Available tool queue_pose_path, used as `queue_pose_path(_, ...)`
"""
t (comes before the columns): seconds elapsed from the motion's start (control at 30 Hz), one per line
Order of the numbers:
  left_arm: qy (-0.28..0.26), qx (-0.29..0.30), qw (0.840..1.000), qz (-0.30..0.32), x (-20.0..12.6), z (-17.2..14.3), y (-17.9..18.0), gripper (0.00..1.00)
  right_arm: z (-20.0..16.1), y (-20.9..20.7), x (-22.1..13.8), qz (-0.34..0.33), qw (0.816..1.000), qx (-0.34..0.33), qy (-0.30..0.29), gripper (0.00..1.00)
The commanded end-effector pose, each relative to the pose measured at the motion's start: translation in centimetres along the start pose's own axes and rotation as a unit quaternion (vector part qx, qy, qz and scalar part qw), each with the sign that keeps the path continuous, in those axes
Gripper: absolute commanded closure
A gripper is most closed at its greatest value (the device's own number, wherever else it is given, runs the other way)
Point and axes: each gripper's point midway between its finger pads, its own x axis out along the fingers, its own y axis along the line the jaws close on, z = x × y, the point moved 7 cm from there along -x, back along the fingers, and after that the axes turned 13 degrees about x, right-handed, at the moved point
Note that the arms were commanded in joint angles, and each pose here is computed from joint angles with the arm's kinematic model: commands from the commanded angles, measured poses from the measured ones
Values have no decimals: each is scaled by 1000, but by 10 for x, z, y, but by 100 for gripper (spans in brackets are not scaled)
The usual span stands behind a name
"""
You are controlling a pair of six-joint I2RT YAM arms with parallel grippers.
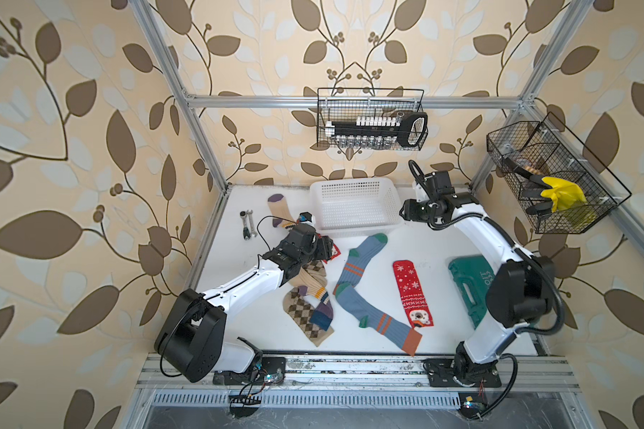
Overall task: Place the socks together as a pair
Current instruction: Move the sock to the center of the board.
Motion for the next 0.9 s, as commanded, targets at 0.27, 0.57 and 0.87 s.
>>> queue_pose_path(0.27, 125, 38, 988, -78, -26, -85, -51, 25, -137, -18, 47, -44, 992, -11, 120, 45)
queue_pose_path(0.57, 116, -20, 991, -58, -35, -106, -37, 28, -160, -68, 78, -77, 986, 68, 131, 48)
queue_pose_path(0.87, 120, -137, 983, -23, -27, -119, 34, 29, -127, -133, 90, -54, 972, 205, 105, 54)
